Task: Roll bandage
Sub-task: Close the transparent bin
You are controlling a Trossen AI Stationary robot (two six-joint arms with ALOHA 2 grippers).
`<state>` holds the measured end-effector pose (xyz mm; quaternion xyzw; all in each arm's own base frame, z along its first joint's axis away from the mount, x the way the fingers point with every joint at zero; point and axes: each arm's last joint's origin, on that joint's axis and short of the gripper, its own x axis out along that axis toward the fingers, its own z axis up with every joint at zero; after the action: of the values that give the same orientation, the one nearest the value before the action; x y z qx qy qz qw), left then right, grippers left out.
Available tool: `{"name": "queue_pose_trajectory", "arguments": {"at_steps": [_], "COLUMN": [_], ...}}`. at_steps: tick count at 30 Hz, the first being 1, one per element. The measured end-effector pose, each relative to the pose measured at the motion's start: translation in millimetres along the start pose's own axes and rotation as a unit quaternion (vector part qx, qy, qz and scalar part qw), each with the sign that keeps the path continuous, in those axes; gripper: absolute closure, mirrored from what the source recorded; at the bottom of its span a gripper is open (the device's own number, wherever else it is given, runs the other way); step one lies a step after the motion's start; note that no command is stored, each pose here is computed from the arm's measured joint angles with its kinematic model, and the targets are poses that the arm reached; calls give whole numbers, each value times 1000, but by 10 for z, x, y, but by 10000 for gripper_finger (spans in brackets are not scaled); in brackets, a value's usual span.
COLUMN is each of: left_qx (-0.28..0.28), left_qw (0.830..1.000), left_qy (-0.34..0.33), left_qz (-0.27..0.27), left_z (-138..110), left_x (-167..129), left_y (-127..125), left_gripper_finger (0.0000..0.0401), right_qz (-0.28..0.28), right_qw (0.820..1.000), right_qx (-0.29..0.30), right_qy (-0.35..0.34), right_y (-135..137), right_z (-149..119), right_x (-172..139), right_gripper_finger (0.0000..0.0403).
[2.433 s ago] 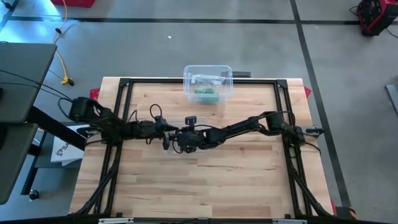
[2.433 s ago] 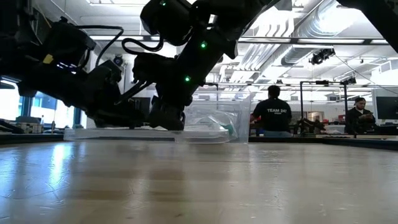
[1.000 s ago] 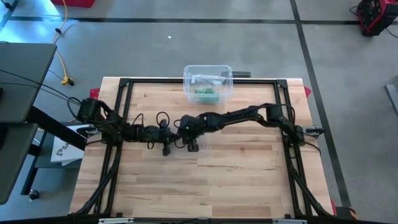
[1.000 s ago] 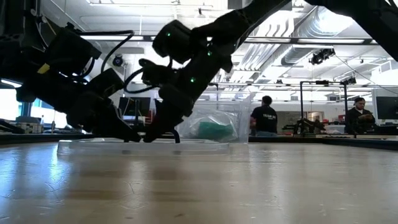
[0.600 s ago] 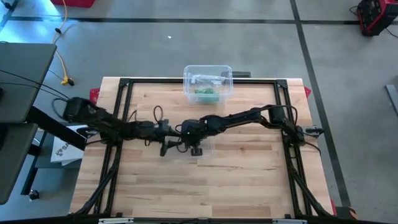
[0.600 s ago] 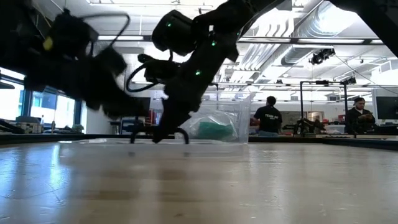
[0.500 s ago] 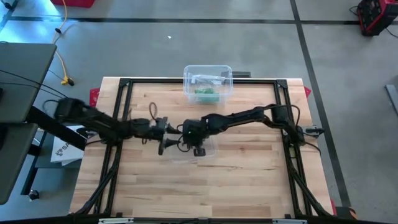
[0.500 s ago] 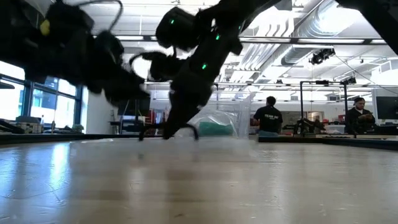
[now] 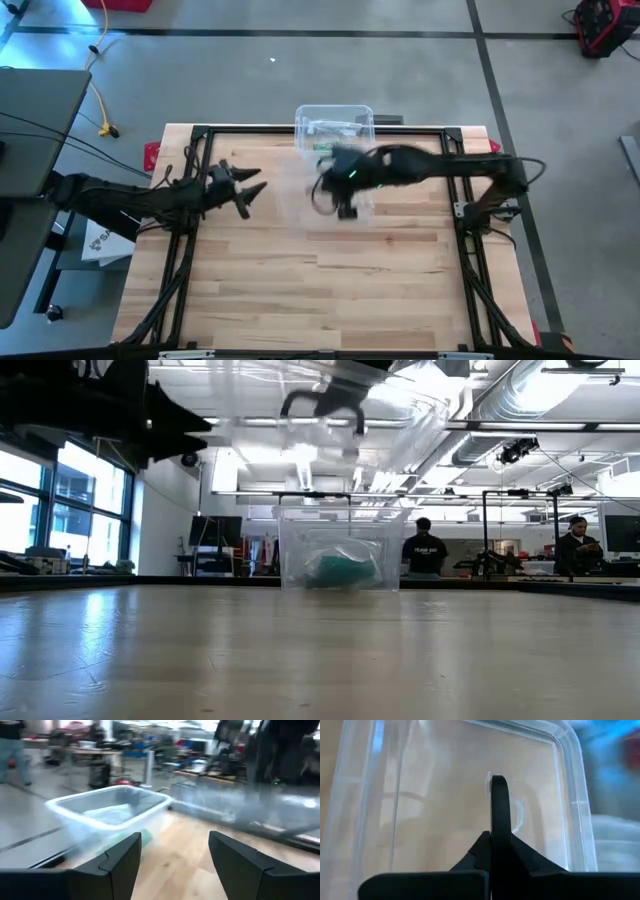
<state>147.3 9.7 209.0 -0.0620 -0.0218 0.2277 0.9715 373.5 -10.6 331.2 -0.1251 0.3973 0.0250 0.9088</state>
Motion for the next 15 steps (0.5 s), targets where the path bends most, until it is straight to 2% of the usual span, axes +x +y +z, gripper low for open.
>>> {"name": "queue_pose_trajectory", "arguments": {"at_steps": [4,7,11,15], "left_qx": [-12,-31,-54,-67], "left_qw": [999,998,995,993], "left_qy": [22,45,74,92], "left_qz": [25,29,35,42], "left_z": [-26,-77,-151,-206], "left_x": [-65,-69,-57,-33], "left_y": [50,58,59,53], "left_gripper_finger": [174,174,174,174], "right_qz": [-146,-194,-174,-136], "right_qw": [989,980,985,990], "right_qx": [-19,-32,-21,-21], "right_qy": [-32,-19,-8,-9], "right_y": [-409,-804,-1334,-1650], "right_z": [-11,-148,-432,-649], "right_x": [-473,-574,-464,-237], "right_gripper_finger": [388,388,388,388]}}
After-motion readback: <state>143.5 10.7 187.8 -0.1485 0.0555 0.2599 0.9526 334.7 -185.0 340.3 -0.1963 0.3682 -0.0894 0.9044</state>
